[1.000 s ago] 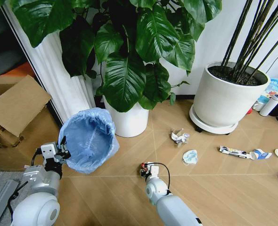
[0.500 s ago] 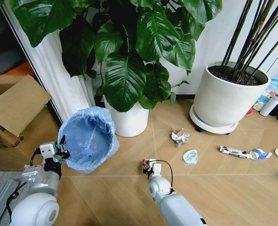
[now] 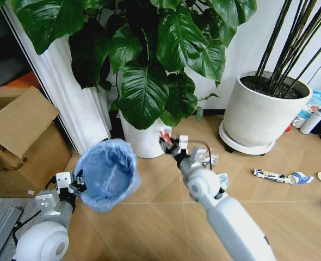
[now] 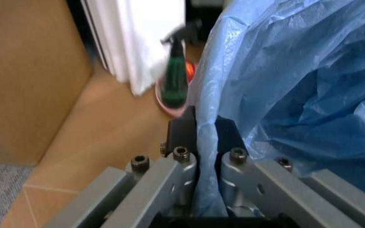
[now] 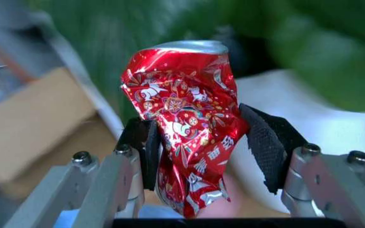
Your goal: Pick up the trash bin and place the garbage on the floor into it.
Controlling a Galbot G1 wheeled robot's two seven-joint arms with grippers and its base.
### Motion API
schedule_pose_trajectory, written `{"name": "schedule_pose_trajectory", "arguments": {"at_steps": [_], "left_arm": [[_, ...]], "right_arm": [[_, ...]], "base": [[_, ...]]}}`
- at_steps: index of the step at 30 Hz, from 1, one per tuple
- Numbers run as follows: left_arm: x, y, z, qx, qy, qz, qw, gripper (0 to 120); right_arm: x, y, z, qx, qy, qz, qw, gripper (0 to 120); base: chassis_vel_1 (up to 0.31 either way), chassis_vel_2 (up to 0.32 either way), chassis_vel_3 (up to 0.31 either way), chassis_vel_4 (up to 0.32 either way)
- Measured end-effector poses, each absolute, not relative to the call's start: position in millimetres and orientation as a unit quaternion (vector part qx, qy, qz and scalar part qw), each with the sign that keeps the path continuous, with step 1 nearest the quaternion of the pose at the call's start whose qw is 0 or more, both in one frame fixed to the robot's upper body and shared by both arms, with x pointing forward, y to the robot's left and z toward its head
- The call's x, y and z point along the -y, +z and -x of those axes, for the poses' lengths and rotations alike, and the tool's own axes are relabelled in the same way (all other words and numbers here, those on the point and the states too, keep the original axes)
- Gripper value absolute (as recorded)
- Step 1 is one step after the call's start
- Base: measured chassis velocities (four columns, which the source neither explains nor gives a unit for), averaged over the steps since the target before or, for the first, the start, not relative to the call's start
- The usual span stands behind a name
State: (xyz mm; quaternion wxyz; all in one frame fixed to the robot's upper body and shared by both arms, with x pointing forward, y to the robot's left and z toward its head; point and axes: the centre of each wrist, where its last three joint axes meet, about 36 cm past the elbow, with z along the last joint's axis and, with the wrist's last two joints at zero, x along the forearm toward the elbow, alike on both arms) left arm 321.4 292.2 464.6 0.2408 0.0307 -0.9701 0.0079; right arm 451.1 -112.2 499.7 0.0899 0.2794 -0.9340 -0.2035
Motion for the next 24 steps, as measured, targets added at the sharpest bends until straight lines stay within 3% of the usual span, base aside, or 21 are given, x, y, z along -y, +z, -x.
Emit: {"name": "schedule_pose_trajectory", "arguments": {"at_steps": [6,9,12,24], "left_arm": [[-291.1,460.2,-329.8,0.959,0.000,-0.007,0.285,0],[-287.4,453.7,-339.0,0.952,-0.003,0.001,0.305,0],[-285.9,454.7,-342.8,0.952,0.003,0.001,0.307,0],[-290.0,471.4,-358.1,0.956,0.014,0.003,0.294,0]], "right_arm": [[78.5,521.3,-440.1,0.909,-0.209,-0.348,0.097,43],[38.6,526.7,-429.5,0.885,-0.198,-0.402,0.128,43],[26.5,520.5,-427.0,0.880,-0.188,-0.412,0.143,43],[18.5,506.3,-424.9,0.875,-0.162,-0.400,0.219,45]], "base": [[0.000,0.000,0.000,0.000],[0.000,0.000,0.000,0.000],[0.000,0.000,0.000,0.000],[0.000,0.000,0.000,0.000]]}}
